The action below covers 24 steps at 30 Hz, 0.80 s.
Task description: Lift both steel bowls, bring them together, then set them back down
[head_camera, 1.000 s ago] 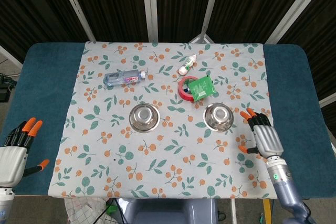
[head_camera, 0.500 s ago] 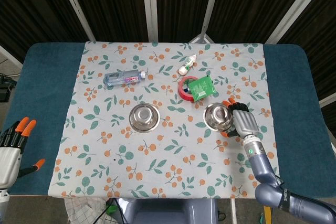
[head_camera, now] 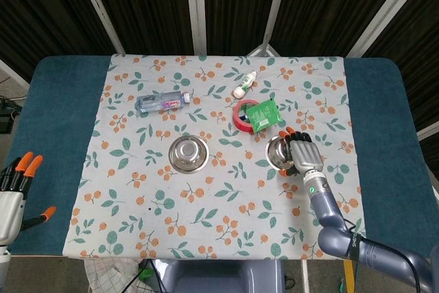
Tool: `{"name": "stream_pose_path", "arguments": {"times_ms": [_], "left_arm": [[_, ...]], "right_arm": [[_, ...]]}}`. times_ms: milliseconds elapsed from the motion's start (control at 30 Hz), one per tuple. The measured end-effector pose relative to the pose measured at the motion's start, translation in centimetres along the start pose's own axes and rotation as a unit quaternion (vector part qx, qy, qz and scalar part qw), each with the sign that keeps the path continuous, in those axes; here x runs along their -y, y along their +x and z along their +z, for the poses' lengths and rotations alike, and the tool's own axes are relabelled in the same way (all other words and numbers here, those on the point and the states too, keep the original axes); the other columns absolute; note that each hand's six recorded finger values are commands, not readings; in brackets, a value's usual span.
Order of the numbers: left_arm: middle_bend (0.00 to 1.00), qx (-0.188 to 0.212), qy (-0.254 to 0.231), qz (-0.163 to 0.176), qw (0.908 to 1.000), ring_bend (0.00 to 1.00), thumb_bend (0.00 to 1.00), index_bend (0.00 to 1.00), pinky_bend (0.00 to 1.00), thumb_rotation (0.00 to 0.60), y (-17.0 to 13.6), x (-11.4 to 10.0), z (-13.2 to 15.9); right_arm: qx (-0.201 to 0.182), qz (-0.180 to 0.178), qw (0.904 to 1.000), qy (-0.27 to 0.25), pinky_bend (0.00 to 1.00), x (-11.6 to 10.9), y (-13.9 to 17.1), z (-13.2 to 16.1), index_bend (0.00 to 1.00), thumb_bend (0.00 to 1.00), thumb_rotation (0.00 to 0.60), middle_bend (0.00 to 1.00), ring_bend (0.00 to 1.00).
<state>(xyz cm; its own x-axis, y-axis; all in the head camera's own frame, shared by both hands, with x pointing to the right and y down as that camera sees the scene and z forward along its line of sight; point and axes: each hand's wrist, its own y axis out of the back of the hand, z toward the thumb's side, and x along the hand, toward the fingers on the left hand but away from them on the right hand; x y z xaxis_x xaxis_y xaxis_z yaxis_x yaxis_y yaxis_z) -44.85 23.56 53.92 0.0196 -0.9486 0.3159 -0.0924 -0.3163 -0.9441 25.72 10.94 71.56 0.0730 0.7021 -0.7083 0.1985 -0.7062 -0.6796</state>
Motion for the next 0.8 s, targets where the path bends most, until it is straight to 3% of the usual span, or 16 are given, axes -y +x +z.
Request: {"name": "stream_pose_path", "arguments": {"times_ms": [167,533,800], "left_arm": [[0.0,-0.002,0.0,0.002,1.0,0.0,0.01,0.06,0.11,0.6,-0.03,-0.06,-0.05],[0.0,-0.004,-0.001,0.002,1.0,0.0,0.01,0.06,0.11,0.6,-0.03,0.02,-0.03],[0.0,-0.005,-0.002,0.003,1.0,0.0,0.01,0.06,0.11,0.6,-0.04,0.02,0.01]], "right_arm": [[0.004,0.007,0.9999,0.011,0.04,0.49,-0.56,0.05,0.14,0.04,0.6,0.0,0.14],[0.005,0.005,0.9997,0.023,0.22,0.65,-0.79,-0.22,0.18,0.03,0.6,0.0,0.25],[0.003,0.009,0.9996,0.026,0.23,0.98,-0.81,-0.37,0.19,0.03,0.6,0.02,0.26]]}}
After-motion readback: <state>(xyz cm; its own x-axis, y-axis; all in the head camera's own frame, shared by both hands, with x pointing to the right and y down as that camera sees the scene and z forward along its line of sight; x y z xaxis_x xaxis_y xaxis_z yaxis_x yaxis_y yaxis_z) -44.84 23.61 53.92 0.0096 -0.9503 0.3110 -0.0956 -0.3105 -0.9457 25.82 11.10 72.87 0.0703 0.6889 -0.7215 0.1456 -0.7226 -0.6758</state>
